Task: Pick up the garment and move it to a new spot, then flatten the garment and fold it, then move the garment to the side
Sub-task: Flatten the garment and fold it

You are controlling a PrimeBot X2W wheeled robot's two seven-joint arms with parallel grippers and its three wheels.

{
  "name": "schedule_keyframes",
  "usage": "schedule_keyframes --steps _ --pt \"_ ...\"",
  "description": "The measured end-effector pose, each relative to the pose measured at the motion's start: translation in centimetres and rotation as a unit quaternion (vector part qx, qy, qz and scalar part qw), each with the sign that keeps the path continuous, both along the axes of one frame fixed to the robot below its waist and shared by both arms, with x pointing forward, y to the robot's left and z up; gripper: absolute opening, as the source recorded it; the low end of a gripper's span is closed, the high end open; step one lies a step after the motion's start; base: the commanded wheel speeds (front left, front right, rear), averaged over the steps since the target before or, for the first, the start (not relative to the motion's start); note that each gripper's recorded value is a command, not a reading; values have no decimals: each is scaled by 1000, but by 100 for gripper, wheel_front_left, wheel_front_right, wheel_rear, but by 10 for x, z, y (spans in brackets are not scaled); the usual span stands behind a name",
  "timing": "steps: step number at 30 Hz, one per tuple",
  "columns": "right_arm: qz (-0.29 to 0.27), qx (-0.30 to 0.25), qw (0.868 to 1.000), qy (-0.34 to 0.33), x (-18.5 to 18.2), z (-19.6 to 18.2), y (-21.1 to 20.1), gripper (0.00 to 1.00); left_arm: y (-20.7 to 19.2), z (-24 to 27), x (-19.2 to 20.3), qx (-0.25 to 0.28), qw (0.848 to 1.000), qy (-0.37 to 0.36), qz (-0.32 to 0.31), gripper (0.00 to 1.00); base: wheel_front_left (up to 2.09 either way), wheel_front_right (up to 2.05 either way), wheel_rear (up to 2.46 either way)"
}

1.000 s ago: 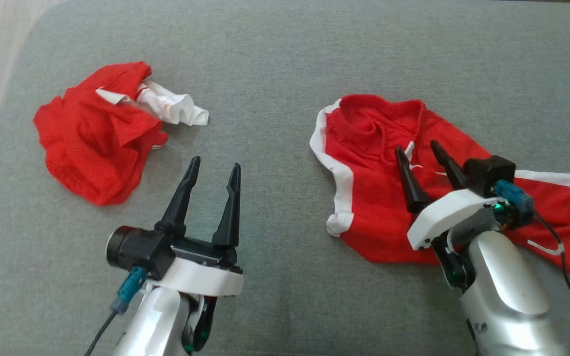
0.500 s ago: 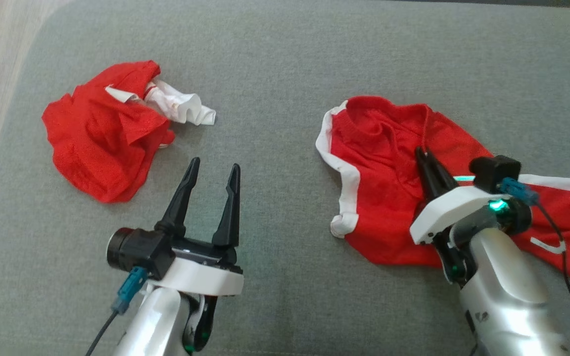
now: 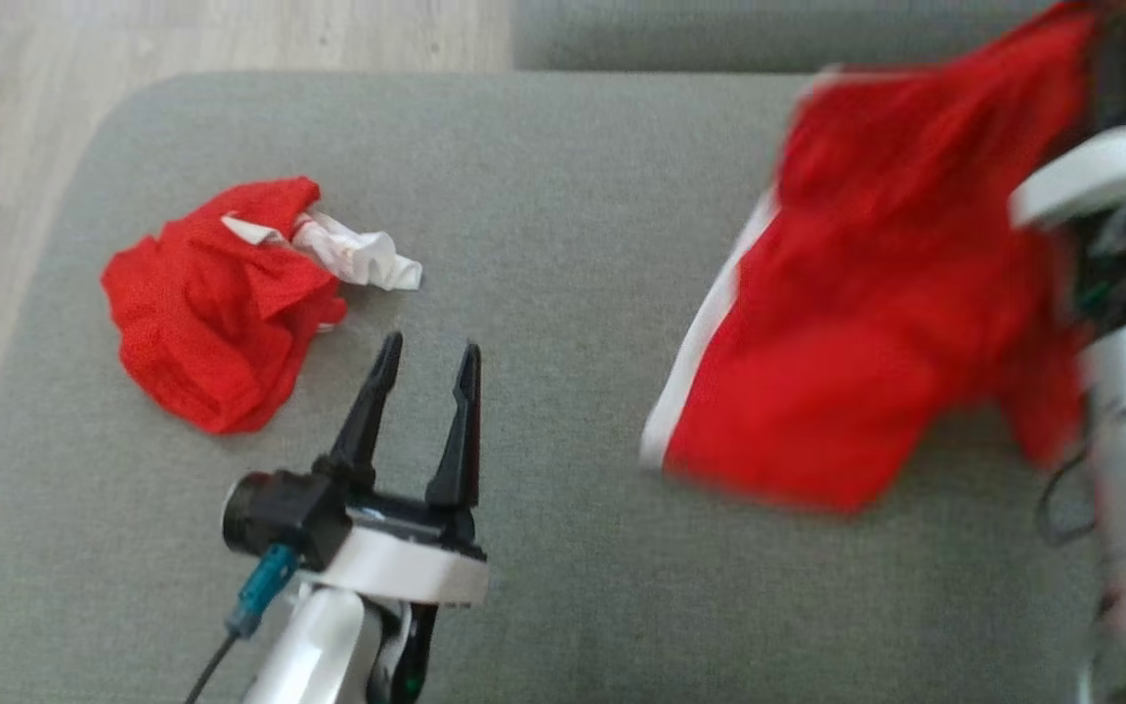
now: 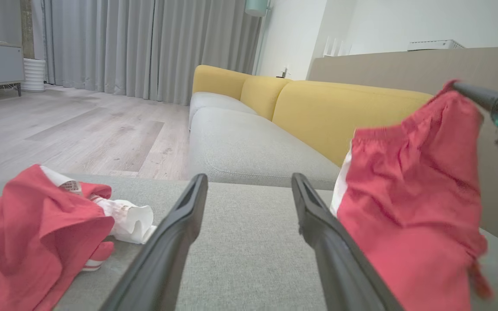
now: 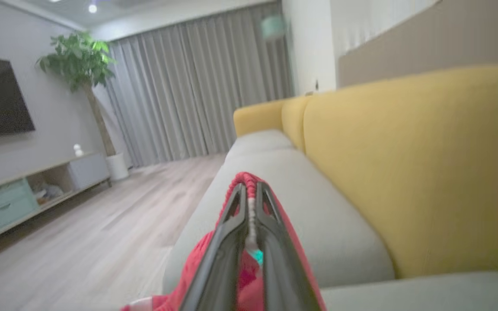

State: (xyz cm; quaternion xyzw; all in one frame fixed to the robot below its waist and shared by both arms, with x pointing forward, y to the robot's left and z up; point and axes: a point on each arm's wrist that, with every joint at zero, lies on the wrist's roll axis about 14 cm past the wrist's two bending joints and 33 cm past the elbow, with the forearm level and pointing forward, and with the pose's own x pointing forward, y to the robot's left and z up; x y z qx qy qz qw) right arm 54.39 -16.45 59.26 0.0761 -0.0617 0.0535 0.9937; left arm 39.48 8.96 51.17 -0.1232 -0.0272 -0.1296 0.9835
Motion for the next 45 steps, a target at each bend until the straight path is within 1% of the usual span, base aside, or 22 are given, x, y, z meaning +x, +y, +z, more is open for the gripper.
schedule_keyframes --steps 3,7,10,12,14,15,17,19,20,22,24,25,26,28,29,31,34,35,36,39,42,45 --pt "-20 -11 998 -63 5 58 -14 0 5 0 -11 -5 1000 2 11 100 0 0 0" --pt "-2 -40 991 -124 -1 111 5 0 14 -1 -25 -8 1000 5 27 100 0 0 0" --pt "30 -64 988 -138 -11 123 32 0 20 1 -30 -9 999 1 37 100 0 0 0" --pt "63 -78 986 -132 -20 115 59 0 21 4 -31 -10 999 -3 39 100 0 0 0" --pt "99 -87 986 -99 -32 83 85 0 22 7 -31 -11 999 -7 39 100 0 0 0" --pt "99 -87 986 -99 -32 83 85 0 22 7 -31 -11 999 -7 39 100 0 0 0" --pt "133 -92 986 -39 -51 30 107 0 22 8 -32 -11 999 -8 40 100 0 0 0" --pt "163 -93 981 40 -80 -36 120 0 23 8 -32 -11 999 -8 41 100 0 0 0" --pt "174 -91 977 80 -98 -68 122 0 23 7 -31 -11 999 -7 41 100 0 0 0" --pt "201 -84 963 156 -137 -125 130 0 23 5 -31 -11 999 -5 41 100 0 0 0" --pt "230 -73 948 207 -172 -160 143 0 23 3 -29 -11 999 -1 40 100 0 0 0" --pt "243 -71 942 220 -184 -169 149 33 23 2 -29 -11 999 1 40 100 0 0 0" --pt "252 -66 940 222 -190 -172 154 100 22 1 -28 -11 999 2 39 100 0 0 0" --pt "260 -65 938 221 -191 -171 159 100 20 -1 -26 -11 999 4 35 100 0 0 0" --pt "258 -64 940 214 -188 -169 159 100 19 -1 -25 -11 999 5 32 100 0 0 0" --pt "246 -58 947 198 -179 -160 154 100 16 -2 -24 -12 1000 7 28 100 0 0 0" --pt "212 -44 963 158 -156 -136 137 100 12 -3 -22 -12 1000 8 21 100 0 0 0" --pt "199 -39 969 142 -147 -127 129 100 10 -4 -21 -12 1000 9 18 100 0 0 0" --pt "168 -29 980 106 -132 -106 112 100 6 -4 -20 -13 1000 9 13 100 0 0 0" --pt "117 -11 991 56 -116 -79 80 100 -1 -4 -18 -14 1000 9 2 100 0 0 0" --pt "64 -1 998 29 -113 -70 45 100 -10 -4 -15 -14 1000 9 -11 100 0 0 0" --pt "15 6 1000 17 -115 -69 12 100 -19 -6 -12 -13 1000 11 -25 100 0 0 0"
